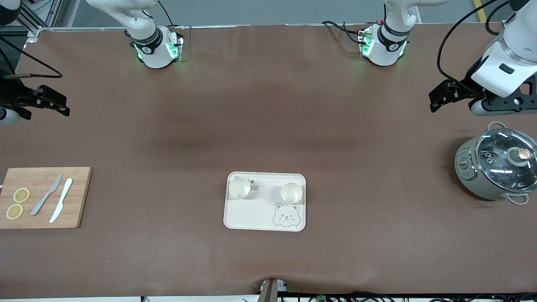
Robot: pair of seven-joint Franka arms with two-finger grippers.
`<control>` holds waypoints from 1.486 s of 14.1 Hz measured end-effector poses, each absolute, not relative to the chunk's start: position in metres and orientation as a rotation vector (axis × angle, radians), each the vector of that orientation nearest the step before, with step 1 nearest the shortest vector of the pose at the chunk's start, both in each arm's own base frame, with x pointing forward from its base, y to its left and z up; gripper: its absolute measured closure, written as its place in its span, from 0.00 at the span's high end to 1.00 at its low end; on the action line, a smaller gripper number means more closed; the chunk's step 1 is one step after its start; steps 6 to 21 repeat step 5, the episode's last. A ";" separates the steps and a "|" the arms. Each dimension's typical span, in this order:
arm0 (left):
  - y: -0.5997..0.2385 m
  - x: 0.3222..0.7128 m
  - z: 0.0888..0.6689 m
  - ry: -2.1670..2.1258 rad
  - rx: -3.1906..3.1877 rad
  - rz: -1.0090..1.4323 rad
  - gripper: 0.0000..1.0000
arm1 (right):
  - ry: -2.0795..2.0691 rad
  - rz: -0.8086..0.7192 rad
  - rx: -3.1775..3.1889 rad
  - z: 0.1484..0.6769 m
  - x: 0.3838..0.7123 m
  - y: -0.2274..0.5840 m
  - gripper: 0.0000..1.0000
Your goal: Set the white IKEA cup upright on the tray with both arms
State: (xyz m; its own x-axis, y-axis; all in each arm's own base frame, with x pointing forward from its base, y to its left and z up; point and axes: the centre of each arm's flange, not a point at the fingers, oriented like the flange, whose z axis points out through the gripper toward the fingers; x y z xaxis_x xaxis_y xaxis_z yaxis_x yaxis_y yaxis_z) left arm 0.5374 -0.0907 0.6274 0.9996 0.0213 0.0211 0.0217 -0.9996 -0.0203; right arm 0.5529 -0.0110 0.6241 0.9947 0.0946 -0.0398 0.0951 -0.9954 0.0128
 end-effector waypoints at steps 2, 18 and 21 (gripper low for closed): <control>-0.091 0.537 0.627 -0.034 -3.121 -0.032 1.00 | 0.149 -0.061 3.122 0.624 0.553 -0.011 1.00; -0.091 0.538 0.627 -0.034 -3.121 -0.031 1.00 | 0.149 -0.058 3.120 0.625 0.553 -0.011 1.00; -0.091 0.538 0.627 -0.034 -3.121 -0.031 1.00 | 0.149 -0.058 3.120 0.625 0.553 -0.011 1.00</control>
